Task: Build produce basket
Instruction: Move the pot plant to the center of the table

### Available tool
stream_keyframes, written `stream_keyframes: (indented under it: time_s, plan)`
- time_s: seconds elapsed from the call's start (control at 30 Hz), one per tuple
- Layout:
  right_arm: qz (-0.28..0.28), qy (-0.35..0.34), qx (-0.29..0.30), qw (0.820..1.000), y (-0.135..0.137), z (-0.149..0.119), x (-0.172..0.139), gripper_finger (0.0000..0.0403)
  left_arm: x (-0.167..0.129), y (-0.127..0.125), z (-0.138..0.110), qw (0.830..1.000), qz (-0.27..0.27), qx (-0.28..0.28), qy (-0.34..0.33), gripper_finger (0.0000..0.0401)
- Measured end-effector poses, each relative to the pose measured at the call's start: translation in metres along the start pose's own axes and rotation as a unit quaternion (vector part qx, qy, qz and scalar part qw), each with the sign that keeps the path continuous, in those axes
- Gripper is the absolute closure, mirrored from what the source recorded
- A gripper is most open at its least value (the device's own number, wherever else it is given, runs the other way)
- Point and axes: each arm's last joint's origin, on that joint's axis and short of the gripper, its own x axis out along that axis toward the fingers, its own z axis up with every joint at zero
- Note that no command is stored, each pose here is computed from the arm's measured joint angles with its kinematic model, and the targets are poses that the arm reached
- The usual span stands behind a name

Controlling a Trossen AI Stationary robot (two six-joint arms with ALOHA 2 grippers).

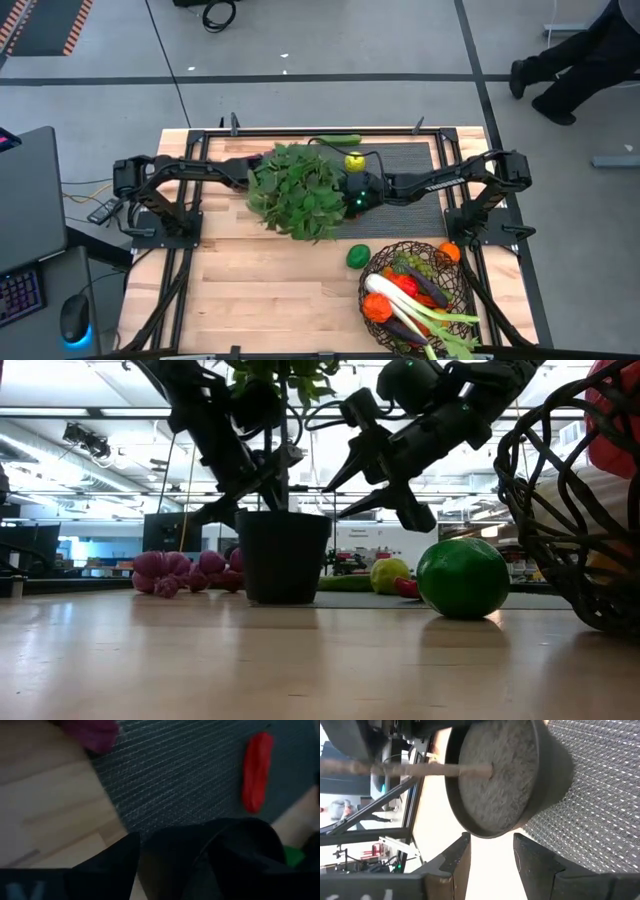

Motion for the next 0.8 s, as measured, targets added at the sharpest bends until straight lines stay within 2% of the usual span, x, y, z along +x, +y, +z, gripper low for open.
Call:
stream_keyframes:
  time_s: [0.13,0.33,0.47,0.67,0.8]
  plan:
    - [-0.001,0.002,-0.001,1.0,0.0,-0.001,0.0,0.025,0.0,0.003,0.006,0.998,-0.038,0.021,0.035,0.0138]
    - [-0.002,0.001,0.001,1.0,0.0,0.0,0.0,0.0249,-0.001,0.014,0.009,0.994,-0.049,0.04,0.091,0.0088]
    - [-0.003,-0.001,0.004,1.0,-0.001,0.001,0.0,0.0249,-0.005,0.021,0.013,0.993,-0.043,0.049,0.099,0.0084]
    - [-0.002,-0.001,0.007,1.0,-0.001,0.001,0.0,0.0249,-0.018,0.026,0.025,0.994,-0.056,0.058,0.072,0.0083]
    - [0.003,0.007,0.007,1.0,0.0,0.001,-0.002,0.0233,-0.028,0.032,0.029,0.993,-0.058,0.068,0.075,0.0083]
